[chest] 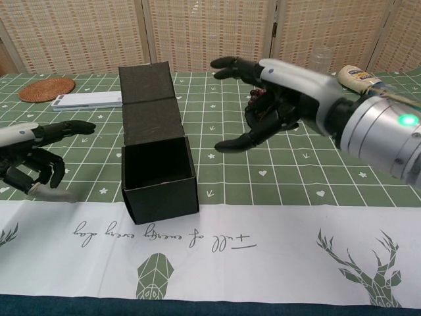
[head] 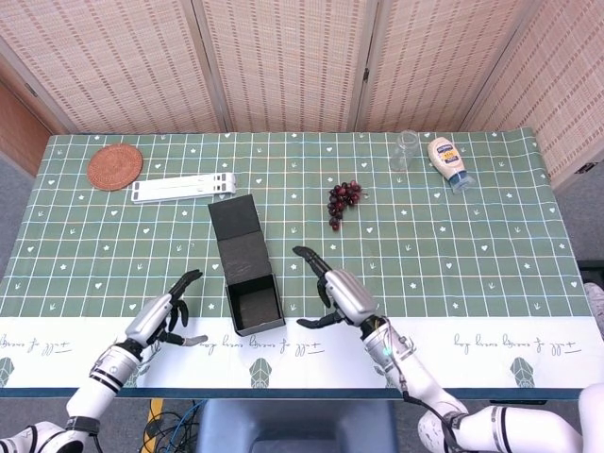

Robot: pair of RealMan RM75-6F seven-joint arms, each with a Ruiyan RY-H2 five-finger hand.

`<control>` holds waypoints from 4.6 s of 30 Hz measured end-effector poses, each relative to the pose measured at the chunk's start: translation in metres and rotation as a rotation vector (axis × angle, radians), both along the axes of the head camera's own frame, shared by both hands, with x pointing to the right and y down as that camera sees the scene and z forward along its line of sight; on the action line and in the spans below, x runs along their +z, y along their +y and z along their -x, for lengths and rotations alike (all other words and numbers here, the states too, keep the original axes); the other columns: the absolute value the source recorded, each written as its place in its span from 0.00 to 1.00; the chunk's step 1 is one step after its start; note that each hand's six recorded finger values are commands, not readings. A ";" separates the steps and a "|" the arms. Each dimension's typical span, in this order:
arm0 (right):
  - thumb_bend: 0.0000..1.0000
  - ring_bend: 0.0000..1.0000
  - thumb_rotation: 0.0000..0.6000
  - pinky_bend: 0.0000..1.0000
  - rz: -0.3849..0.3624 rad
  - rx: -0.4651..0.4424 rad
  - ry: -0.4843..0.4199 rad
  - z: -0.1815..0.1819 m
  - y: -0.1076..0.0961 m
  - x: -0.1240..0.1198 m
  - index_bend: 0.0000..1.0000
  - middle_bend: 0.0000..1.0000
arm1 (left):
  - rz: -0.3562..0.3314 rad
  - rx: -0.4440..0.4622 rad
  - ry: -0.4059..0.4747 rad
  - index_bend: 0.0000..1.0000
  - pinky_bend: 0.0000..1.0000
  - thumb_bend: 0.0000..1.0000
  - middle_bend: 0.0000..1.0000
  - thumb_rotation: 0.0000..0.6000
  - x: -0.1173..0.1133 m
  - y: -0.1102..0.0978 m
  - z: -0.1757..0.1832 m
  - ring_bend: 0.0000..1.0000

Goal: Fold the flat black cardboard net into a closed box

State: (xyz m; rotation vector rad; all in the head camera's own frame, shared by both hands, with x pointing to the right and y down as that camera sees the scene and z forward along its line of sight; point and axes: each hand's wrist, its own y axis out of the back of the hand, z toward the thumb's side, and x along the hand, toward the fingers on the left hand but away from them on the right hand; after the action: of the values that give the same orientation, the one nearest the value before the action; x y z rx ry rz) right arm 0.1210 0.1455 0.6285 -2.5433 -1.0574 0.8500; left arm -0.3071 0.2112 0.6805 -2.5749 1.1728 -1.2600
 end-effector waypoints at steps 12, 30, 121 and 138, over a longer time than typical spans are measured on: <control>0.03 0.78 1.00 1.00 -0.030 0.064 -0.032 -0.025 -0.012 -0.022 0.00 0.05 | 0.047 -0.041 0.007 0.00 0.75 0.07 0.00 1.00 0.020 0.015 -0.039 0.57; 0.04 0.78 1.00 1.00 -0.015 0.098 -0.053 -0.041 -0.012 -0.023 0.00 0.05 | 0.111 -0.135 0.071 0.00 0.78 0.07 0.00 1.00 0.036 0.009 -0.071 0.57; 0.00 0.79 1.00 1.00 0.438 0.164 -0.268 0.054 -0.061 0.022 0.00 0.28 | -0.011 0.043 0.112 0.28 0.81 0.07 0.31 1.00 0.030 -0.024 -0.110 0.69; 0.00 0.83 1.00 1.00 0.310 -0.102 -0.015 0.068 -0.059 0.018 0.00 0.33 | -0.004 -0.159 0.000 0.23 0.81 0.07 0.31 1.00 0.050 -0.035 -0.091 0.70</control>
State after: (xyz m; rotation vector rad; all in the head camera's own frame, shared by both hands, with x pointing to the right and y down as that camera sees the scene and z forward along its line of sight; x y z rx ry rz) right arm 0.0535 0.0864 0.6468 -2.8320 -0.8465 1.0382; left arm -0.2163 0.1762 0.7309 -2.5223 1.4033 -1.2841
